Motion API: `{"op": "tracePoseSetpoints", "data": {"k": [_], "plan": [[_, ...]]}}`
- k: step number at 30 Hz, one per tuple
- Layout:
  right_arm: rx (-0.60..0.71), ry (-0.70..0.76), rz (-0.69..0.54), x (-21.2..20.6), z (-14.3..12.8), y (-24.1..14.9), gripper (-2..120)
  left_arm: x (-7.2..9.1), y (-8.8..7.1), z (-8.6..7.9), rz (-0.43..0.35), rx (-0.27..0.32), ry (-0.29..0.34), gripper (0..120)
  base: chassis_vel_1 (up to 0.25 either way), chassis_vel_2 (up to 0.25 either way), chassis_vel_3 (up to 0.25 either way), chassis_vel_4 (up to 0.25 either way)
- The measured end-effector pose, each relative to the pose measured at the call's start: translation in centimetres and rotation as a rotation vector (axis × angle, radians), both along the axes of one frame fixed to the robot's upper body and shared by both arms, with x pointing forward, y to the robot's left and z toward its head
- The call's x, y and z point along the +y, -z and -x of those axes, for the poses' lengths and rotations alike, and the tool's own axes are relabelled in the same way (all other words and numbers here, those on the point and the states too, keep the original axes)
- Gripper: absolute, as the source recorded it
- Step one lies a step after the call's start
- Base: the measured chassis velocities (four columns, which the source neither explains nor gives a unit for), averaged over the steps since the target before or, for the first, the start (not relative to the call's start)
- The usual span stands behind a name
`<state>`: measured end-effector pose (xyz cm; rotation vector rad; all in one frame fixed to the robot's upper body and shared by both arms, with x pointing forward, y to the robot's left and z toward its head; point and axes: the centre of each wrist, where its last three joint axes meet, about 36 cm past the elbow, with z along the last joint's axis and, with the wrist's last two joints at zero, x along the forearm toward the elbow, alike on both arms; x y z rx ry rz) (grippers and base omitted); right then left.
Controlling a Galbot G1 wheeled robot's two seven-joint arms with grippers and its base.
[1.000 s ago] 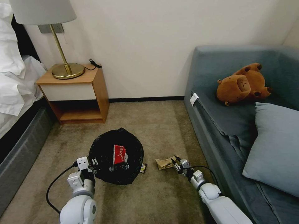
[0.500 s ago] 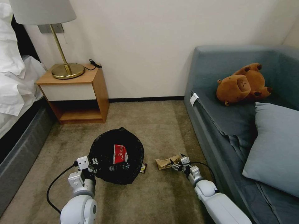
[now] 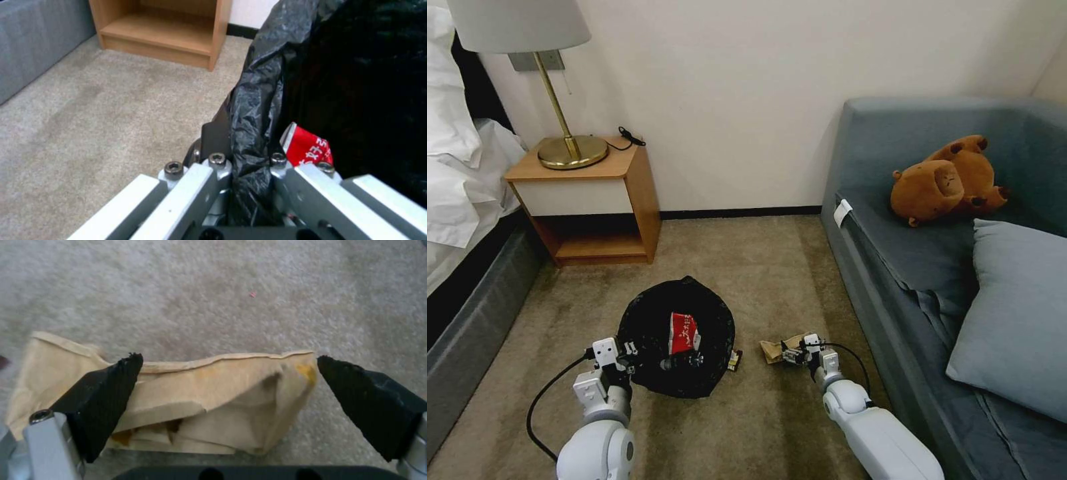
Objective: Pick up the trash bin, then pick up the garbage on the floor and place it into the trash bin.
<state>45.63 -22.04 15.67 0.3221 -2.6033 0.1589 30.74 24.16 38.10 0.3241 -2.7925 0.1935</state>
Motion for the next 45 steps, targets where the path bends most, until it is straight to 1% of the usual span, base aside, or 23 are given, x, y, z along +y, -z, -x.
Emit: {"op": "tracePoseSetpoints", "data": {"k": [8, 12, 14, 16, 17, 19, 20, 21, 22, 23, 24, 25, 27, 28, 29, 31, 32, 34, 35, 38, 39, 41, 45], "plan": [[0.008, 0.011, 0.006, 0.3, 0.1, 1.5, 100, 0.0, 0.2, 0.2, 0.002, 0.003, 0.002, 1, 0.000, 0.000, 0.000, 0.000], [0.016, 0.007, -0.002, 0.5, 0.3, 2.2, 100, 0.3, 0.1, 0.4, -0.002, 0.002, -0.002, 1, 0.000, 0.000, 0.000, 0.000], [0.017, 0.001, -0.004, 0.5, 0.4, 2.4, 97, 0.4, 0.1, 0.5, -0.002, 0.002, -0.003, 1, 0.000, 0.000, 0.000, 0.000], [0.013, -0.010, -0.004, 0.6, 0.5, 2.7, 88, 0.5, 0.2, 0.6, -0.001, 0.002, -0.003, 1, 0.000, 0.000, 0.000, 0.000], [0.013, -0.010, -0.004, 0.6, 0.5, 2.7, 88, 0.5, 0.2, 0.6, -0.001, 0.002, -0.003, 1, 0.000, 0.000, 0.000, 0.000], [0.009, -0.012, -0.003, 0.5, 0.6, 2.8, 78, 0.5, 0.1, 0.6, 0.000, 0.000, -0.003, 1, 0.000, 0.000, 0.000, 0.000], [0.009, -0.012, -0.003, 0.5, 0.6, 2.8, 78, 0.5, 0.1, 0.6, 0.000, 0.000, -0.003, 1, 0.000, 0.000, 0.000, 0.000], [0.006, -0.011, -0.003, 0.4, 0.7, 2.8, 71, 0.5, 0.1, 0.6, 0.000, -0.002, -0.003, 1, 0.000, 0.000, 0.000, 0.000], [0.006, -0.011, -0.003, 0.4, 0.7, 2.8, 71, 0.5, 0.1, 0.6, 0.000, -0.002, -0.003, 1, 0.000, 0.000, 0.000, 0.000], [0.003, -0.010, -0.003, 0.4, 0.7, 2.7, 66, 0.5, 0.1, 0.6, 0.001, -0.002, -0.002, 1, 0.000, 0.000, 0.000, 0.000], [0.003, -0.010, -0.003, 0.4, 0.7, 2.7, 66, 0.5, 0.1, 0.6, 0.001, -0.002, -0.002, 1, 0.000, 0.000, 0.000, 0.000], [0.000, -0.010, -0.002, 0.3, 0.7, 2.7, 57, 0.5, 0.1, 0.6, 0.001, -0.003, -0.002, 1, 0.000, 0.000, 0.000, 0.000], [-0.006, -0.013, 0.000, 0.1, 0.9, 2.8, 48, 0.4, 0.1, 0.6, 0.002, -0.003, -0.001, 1, 0.000, 0.000, 0.000, 0.000], [-0.006, -0.013, 0.000, 0.1, 0.9, 2.8, 48, 0.4, 0.1, 0.6, 0.002, -0.003, -0.001, 1, 0.000, 0.000, 0.000, 0.000], [-0.007, -0.013, 0.001, 0.1, 0.9, 2.8, 44, 0.4, 0.1, 0.6, 0.002, -0.003, -0.001, 1, 0.000, 0.000, 0.000, 0.000], [-0.009, -0.013, 0.000, 0.0, 1.1, 2.9, 32, 0.4, 0.1, 0.6, 0.002, -0.003, -0.002, 1, 0.000, 0.000, 0.000, 0.000], [-0.009, -0.013, 0.000, 0.0, 1.1, 2.9, 32, 0.4, 0.1, 0.6, 0.002, -0.003, -0.002, 1, 0.000, 0.000, 0.000, 0.000], [-0.010, -0.016, -0.002, 0.0, 1.3, 2.9, 23, 0.4, 0.1, 0.6, 0.002, -0.003, -0.002, 1, 0.000, 0.000, 0.000, 0.000], [-0.010, -0.016, -0.002, 0.0, 1.3, 2.9, 23, 0.4, 0.1, 0.6, 0.002, -0.003, -0.002, 1, 0.000, 0.000, 0.000, 0.000], [-0.014, -0.025, -0.002, 0.0, 1.6, 3.1, 8, 0.4, 0.1, 0.7, 0.002, -0.003, -0.002, 1, 0.000, 0.000, 0.000, 0.000], [-0.014, -0.025, -0.002, 0.0, 1.6, 3.1, 8, 0.4, 0.1, 0.7, 0.002, -0.003, -0.002, 1, 0.000, 0.000, 0.000, 0.000], [-0.019, -0.028, 0.000, -0.2, 1.6, 3.0, 1, 0.4, 0.0, 0.7, 0.003, -0.005, -0.001, 1, 0.000, 0.000, 0.000, 0.000], [-0.022, -0.030, 0.001, -0.3, 1.7, 3.0, 0, 0.4, 0.0, 0.6, 0.003, -0.006, -0.001, 1, 0.000, 0.000, 0.000, 0.000]]}}
